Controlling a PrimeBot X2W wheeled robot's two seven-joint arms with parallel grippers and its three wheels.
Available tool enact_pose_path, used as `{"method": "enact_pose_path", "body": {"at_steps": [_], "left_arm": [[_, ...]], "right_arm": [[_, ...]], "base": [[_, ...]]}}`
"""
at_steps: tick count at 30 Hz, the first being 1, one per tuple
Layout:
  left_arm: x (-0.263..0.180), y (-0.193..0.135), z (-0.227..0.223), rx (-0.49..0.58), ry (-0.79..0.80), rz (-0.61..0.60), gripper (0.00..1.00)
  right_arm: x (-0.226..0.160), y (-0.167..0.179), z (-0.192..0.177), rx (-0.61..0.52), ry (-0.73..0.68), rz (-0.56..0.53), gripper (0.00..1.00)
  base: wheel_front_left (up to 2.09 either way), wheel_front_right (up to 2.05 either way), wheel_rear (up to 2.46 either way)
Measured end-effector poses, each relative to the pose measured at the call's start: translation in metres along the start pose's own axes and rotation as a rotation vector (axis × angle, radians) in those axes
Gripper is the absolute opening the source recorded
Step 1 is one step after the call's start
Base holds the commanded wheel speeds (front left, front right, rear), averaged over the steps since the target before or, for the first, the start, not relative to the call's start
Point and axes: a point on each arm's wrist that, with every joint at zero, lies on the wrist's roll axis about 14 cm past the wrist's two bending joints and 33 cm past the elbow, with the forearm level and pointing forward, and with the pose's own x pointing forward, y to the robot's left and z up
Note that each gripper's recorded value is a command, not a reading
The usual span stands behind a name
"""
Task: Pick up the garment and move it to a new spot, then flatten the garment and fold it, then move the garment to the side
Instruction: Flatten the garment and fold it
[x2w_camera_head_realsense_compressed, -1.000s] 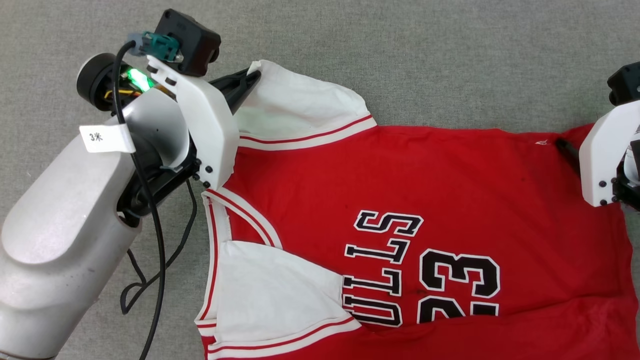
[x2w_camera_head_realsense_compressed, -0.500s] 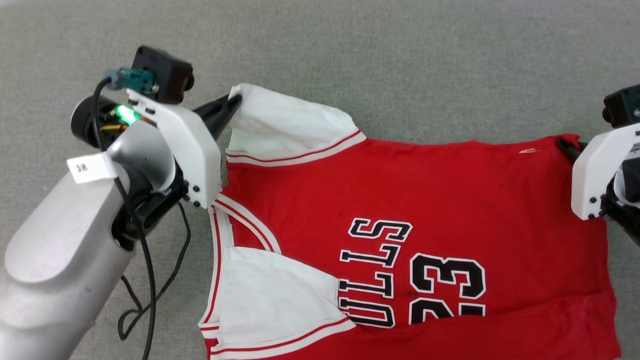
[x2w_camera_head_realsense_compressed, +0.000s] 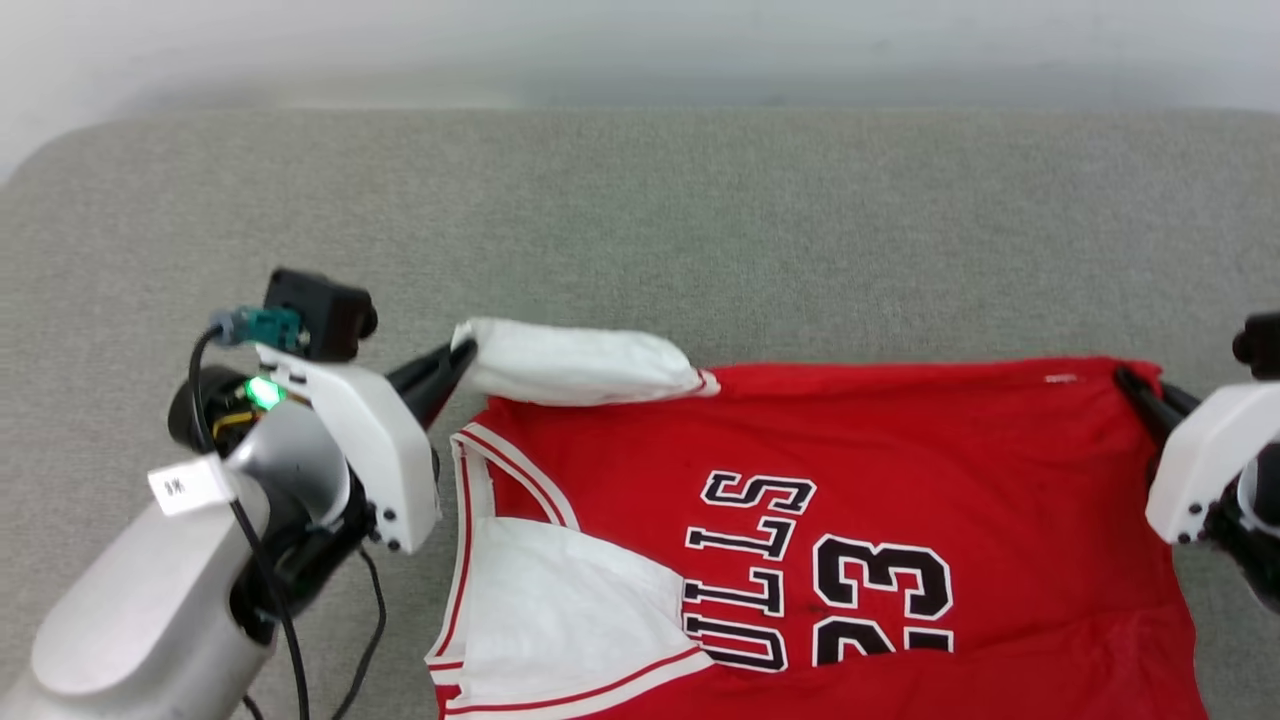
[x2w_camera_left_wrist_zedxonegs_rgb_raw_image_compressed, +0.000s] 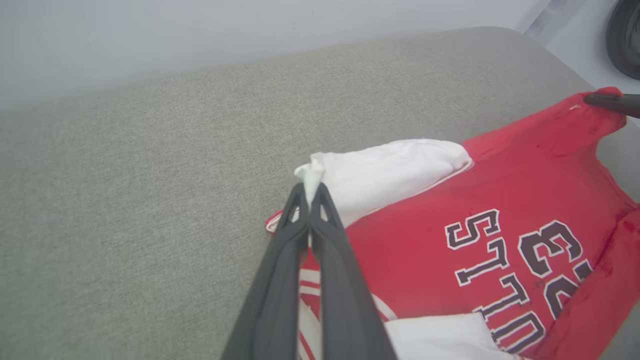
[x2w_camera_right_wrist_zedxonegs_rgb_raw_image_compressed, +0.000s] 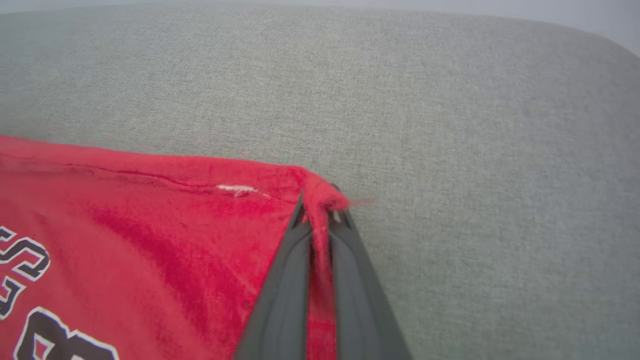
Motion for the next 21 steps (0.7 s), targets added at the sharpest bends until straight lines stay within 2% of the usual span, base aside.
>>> {"method": "enact_pose_path", "body": {"at_steps": [6,21], "left_arm": [[-0.028,-0.009,-0.019,-0.058,0.009,0.011,0.0],[-0.068,-0.024,-0.085,-0.131,0.154,0.023,0.0]], "right_arm": [[-0.017,0.007,-0.009,0.03,-0.027,0.033,0.0],[-0.058,0.017,-0.061,0.022,0.105,0.118,0.0]], "base": [[0.0,0.0,0.0],[0.0,0.0,0.0]]}}
